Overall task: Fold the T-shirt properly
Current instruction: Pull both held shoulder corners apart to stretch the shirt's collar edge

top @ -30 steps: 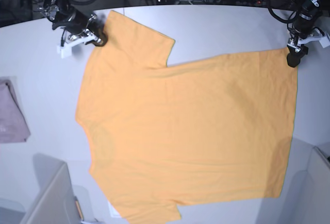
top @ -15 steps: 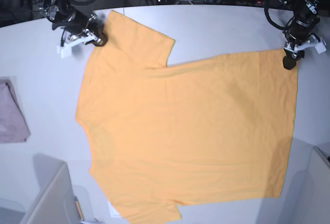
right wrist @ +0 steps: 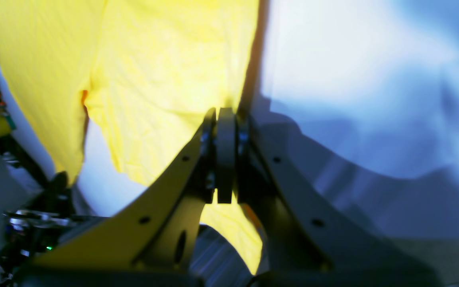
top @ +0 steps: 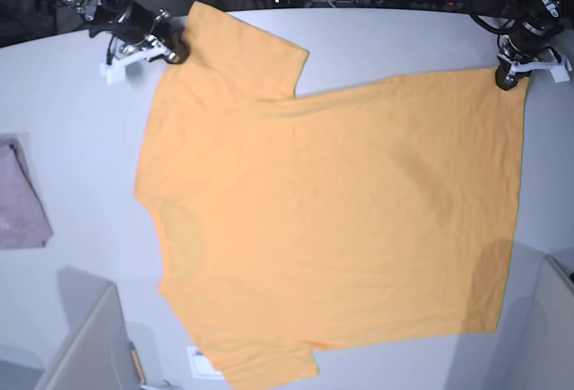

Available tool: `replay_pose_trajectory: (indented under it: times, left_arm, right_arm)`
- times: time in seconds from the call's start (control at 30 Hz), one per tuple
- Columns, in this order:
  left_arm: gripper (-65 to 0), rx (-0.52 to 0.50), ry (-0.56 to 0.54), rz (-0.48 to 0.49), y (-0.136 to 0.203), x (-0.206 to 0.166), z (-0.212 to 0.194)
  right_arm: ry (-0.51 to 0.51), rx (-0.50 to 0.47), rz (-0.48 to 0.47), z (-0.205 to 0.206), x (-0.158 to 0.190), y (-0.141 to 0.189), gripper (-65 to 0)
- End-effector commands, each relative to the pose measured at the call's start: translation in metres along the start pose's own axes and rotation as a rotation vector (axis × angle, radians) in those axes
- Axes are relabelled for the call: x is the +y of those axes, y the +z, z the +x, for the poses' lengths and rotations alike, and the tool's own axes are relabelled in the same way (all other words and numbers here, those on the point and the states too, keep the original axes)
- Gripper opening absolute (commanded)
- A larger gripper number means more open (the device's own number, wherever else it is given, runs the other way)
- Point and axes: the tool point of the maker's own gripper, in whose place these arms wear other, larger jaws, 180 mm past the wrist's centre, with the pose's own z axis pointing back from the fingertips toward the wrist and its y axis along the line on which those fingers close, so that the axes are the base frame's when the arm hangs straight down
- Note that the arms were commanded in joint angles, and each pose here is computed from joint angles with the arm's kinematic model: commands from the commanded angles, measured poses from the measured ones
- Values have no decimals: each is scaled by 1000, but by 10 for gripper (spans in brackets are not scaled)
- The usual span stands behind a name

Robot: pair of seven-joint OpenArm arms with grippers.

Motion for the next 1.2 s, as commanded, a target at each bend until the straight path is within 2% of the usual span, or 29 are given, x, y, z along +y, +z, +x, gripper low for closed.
replay_pose_trajectory:
  times: [0.0, 0.3, 0.43, 0.57, 0.73, 0.97, 1.17]
  left_arm:
    - [-650, -47, -42, -18, 7, -8, 18]
    - [-650, -78, -184, 23, 41, -14, 29]
    - [-650, -100, -222, 15, 46, -24, 36]
    - [-650, -123, -248, -6, 46, -38, 44]
    - [-650, -154, -189, -12, 39, -49, 55]
    - [-650, -132, -309, 48, 13, -66, 63]
    - [-650, -157, -319, 46, 8, -75, 74]
  right_arm:
    - [6, -10, 12, 2, 4, 7, -650]
    - [97, -72, 53, 6, 33, 35, -650]
    - [46, -80, 165, 10, 56, 38, -650]
    - [28, -94, 262, 21, 80, 38, -650]
    - [49, -133, 319, 40, 100, 37, -650]
    - [96, -186, 380, 66, 127, 36, -650]
    - [105, -218, 420, 90, 143, 30, -650]
